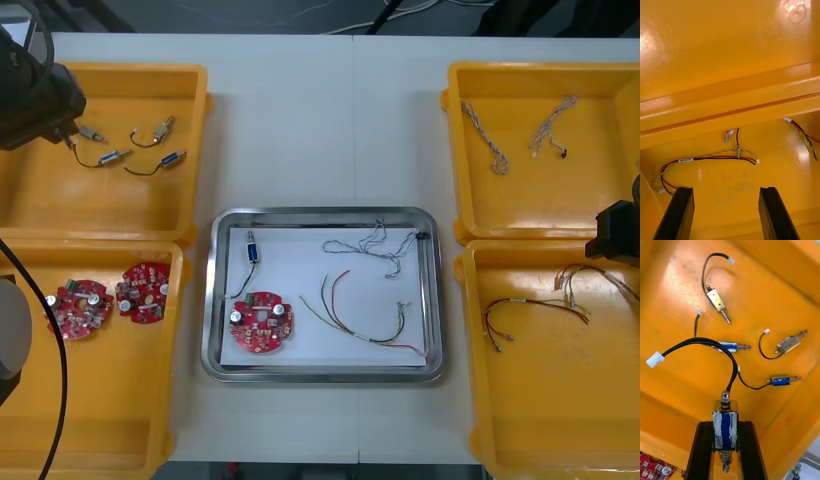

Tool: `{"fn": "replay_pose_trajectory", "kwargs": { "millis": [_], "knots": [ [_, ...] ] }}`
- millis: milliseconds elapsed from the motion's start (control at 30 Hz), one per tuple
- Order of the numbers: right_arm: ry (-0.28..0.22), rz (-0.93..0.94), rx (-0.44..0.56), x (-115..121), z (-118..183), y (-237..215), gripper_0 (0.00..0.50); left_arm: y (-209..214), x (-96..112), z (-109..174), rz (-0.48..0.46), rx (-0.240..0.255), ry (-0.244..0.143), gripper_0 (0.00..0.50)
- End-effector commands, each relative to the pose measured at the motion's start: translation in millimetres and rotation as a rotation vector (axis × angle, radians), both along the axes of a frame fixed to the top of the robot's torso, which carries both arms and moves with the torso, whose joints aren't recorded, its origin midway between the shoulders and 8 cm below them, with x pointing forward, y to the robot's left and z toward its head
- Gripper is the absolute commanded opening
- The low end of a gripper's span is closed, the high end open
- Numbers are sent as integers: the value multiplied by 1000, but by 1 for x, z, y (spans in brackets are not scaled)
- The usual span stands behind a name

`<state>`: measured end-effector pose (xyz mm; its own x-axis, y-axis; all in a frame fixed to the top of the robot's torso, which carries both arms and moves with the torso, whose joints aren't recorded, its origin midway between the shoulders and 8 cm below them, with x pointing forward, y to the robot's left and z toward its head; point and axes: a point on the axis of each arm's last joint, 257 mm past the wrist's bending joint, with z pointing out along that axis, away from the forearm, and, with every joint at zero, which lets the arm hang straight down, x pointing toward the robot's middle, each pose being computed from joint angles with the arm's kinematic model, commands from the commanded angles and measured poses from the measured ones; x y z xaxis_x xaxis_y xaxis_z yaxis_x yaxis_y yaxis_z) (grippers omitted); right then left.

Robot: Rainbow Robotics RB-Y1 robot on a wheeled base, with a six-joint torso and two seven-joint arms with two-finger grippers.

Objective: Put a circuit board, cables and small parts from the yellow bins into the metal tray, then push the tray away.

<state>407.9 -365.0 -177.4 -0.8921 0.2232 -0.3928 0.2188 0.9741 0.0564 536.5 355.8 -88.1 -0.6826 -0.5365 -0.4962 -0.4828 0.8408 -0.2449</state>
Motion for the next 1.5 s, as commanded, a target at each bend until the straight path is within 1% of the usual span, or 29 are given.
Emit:
{"fn": "replay_pose_trajectory", "kwargs": {
  "millis": [33, 233, 400, 467, 633, 767, 1000, 1100, 1267, 1367, 1500],
  "knots": [
    [-41, -57, -33, 0, 19, -20, 500, -4, -7, 9, -90, 82, -19, 0],
    [-41, -57, -33, 0, 19, -20, 500, -41, -11, 8, -198, 79, -37, 0],
    [-41, -57, -33, 0, 19, -20, 500, -70, -19, 4, -241, 98, -50, 0],
    [-41, -57, -33, 0, 19, -20, 500, -82, -22, 1, -249, 94, -50, 0],
    [-41, -57, -33, 0, 19, -20, 500, -120, -32, -2, -286, 47, -53, 0],
    [-41, -57, -33, 0, 19, -20, 500, -144, -41, -5, -310, 49, -59, 0],
    [-41, -57, -33, 0, 19, -20, 500, -173, -56, -20, -330, 60, -48, 0],
    [-41, -57, -33, 0, 19, -20, 500, -182, -65, -28, -354, 76, -45, 0],
    [-41, -57, -33, 0, 19, -20, 500, -192, -77, -45, -378, 105, -29, 0],
    [-41, -57, -33, 0, 19, -20, 500, -198, -85, -60, -393, 141, -11, 0],
    [-41, -57, -33, 0, 19, -20, 500, -202, -92, -73, -399, 153, 14, 0]
  ]
}}
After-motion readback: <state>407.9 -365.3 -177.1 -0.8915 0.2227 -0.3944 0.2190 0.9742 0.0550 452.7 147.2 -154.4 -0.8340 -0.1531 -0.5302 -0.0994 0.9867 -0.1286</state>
